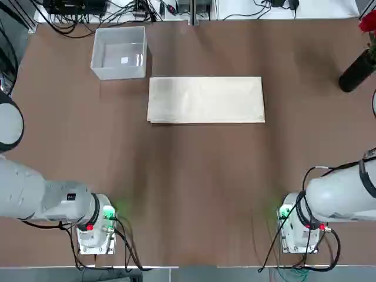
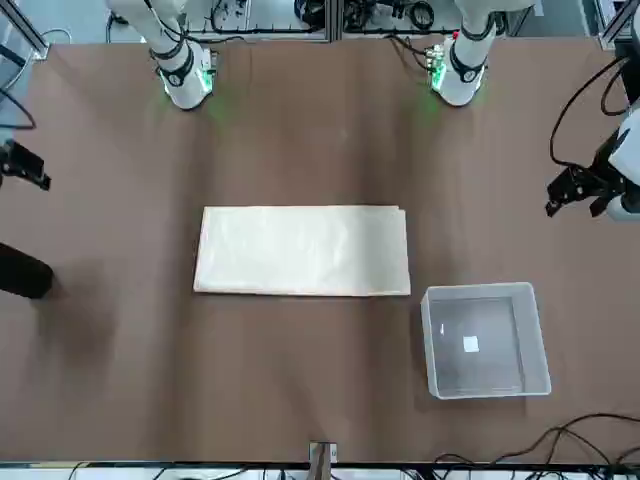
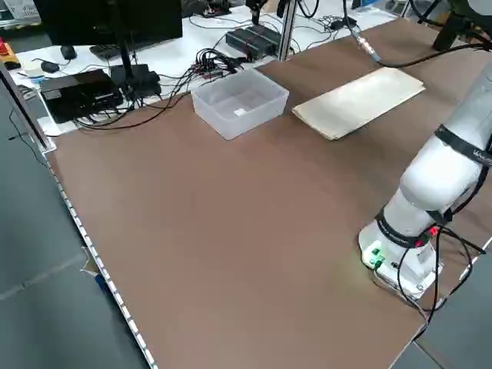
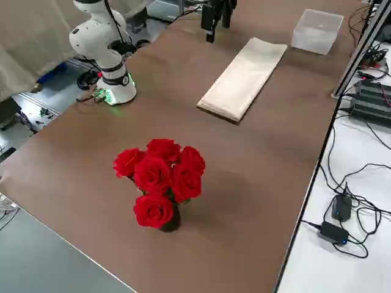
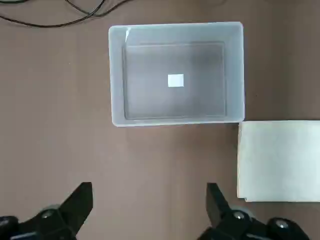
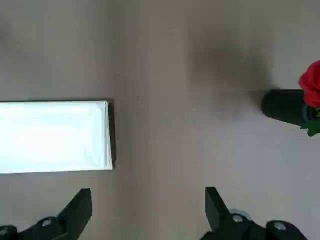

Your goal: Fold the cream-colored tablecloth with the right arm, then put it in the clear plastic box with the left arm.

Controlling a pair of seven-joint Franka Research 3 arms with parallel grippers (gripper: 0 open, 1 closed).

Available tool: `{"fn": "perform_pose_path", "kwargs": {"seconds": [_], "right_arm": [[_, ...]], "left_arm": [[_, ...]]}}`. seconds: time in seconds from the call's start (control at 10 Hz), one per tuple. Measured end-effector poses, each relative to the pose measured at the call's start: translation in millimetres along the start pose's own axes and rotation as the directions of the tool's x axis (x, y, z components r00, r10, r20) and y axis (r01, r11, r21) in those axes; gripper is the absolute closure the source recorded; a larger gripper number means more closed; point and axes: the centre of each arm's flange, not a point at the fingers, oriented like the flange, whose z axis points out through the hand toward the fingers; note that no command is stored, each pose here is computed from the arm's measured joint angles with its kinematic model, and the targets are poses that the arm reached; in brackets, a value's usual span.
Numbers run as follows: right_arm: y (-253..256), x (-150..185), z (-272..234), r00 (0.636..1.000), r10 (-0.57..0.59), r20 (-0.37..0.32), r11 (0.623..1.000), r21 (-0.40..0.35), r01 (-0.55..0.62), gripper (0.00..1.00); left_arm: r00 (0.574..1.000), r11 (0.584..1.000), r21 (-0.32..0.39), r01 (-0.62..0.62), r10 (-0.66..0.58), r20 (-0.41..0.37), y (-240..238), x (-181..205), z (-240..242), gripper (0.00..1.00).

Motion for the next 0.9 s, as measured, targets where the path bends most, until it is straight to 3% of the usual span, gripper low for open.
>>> {"fn": "perform_pose_path", "kwargs": {"seconds": [0.4,0.9], "right_arm": [[-13.4,0.4,-0.4,0.988,-0.152,0.002,0.988,-0.003,0.152,0.00],[-1.4,7.7,9.1,0.988,-0.152,0.009,0.988,-0.002,0.152,0.00]], "left_arm": [[1.000,1.000,0.000,0.004,-0.004,0.002,-2.3,0.4,0.9,0.00],[1.000,1.000,-0.001,0.006,-0.006,0.002,-3.4,8.5,4.0,0.00]]}}
